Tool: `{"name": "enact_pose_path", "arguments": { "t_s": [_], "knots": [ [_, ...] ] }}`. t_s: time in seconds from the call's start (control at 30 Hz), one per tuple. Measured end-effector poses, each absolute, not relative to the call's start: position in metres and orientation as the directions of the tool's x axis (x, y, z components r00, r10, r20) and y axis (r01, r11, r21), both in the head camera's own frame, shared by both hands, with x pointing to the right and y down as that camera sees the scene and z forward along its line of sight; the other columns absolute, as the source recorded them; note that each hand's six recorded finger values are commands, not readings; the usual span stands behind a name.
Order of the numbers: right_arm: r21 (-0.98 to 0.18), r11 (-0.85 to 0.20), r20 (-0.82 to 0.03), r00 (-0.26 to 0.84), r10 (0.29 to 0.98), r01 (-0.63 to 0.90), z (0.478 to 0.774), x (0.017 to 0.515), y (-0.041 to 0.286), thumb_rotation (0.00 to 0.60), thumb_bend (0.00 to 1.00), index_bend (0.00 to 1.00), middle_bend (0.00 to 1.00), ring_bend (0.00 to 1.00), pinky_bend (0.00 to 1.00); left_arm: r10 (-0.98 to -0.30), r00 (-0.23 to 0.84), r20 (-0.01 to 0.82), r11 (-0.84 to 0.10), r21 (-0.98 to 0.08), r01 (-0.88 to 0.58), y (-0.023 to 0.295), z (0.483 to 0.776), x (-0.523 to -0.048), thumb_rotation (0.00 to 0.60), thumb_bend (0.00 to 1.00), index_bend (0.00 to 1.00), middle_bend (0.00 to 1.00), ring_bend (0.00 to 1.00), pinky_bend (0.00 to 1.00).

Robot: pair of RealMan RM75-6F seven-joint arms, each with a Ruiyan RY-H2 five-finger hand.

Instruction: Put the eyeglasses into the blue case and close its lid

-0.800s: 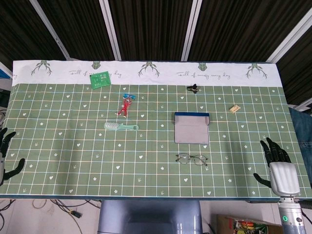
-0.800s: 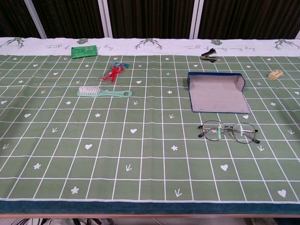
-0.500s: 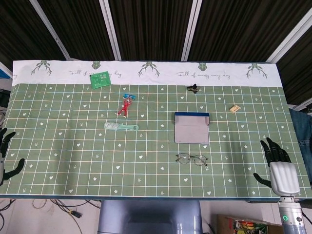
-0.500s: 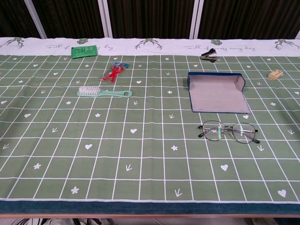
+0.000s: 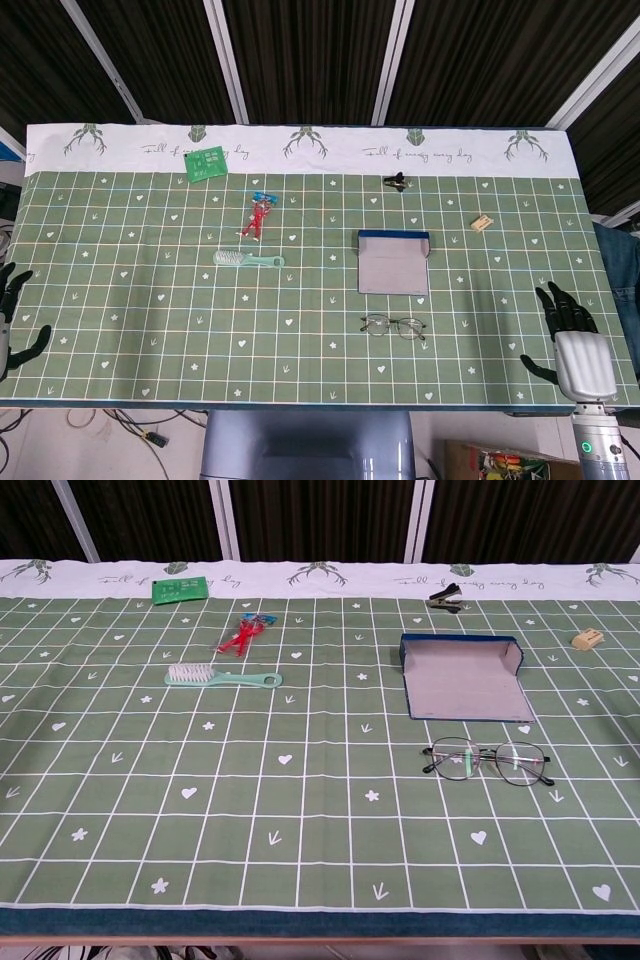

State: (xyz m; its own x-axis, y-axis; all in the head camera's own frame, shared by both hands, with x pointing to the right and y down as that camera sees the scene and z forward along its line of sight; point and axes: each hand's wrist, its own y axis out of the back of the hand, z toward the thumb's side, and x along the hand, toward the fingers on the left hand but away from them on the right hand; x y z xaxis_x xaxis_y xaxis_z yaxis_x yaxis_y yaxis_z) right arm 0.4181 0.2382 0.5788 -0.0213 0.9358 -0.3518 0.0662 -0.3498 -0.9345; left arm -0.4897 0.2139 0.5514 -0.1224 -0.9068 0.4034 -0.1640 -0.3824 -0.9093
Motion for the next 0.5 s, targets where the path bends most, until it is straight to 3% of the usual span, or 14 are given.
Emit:
{"name": "enact_pose_path", "arguments": {
  "t_s": [0.33, 0.5],
  "knots": [
    [-0.922, -0.372, -0.377, -0.024, 0.926, 0.109, 0.5814, 0.4201, 0.2375, 0.6, 0.12, 0.0, 0.03, 0.11, 0.19, -0.905, -0.133, 0.404, -0.377, -0.907, -0.187, 0.2156, 0.5516, -0.4892, 0.6, 0.33, 0.11, 0.0, 0.0, 0.0],
    [-0.876, -0.463, -0.465, 0.016, 0.885, 0.133, 0.5864, 0.4172, 0.2314, 0.6, 0.12, 0.02, 0.03, 0.11, 0.19, -0.903, -0.129, 0.41, -0.385, -0.905, -0.183, 0.2139, 0.5526, -0.4888, 0.6, 0.33, 0.11, 0.0, 0.0, 0.0]
  ]
}}
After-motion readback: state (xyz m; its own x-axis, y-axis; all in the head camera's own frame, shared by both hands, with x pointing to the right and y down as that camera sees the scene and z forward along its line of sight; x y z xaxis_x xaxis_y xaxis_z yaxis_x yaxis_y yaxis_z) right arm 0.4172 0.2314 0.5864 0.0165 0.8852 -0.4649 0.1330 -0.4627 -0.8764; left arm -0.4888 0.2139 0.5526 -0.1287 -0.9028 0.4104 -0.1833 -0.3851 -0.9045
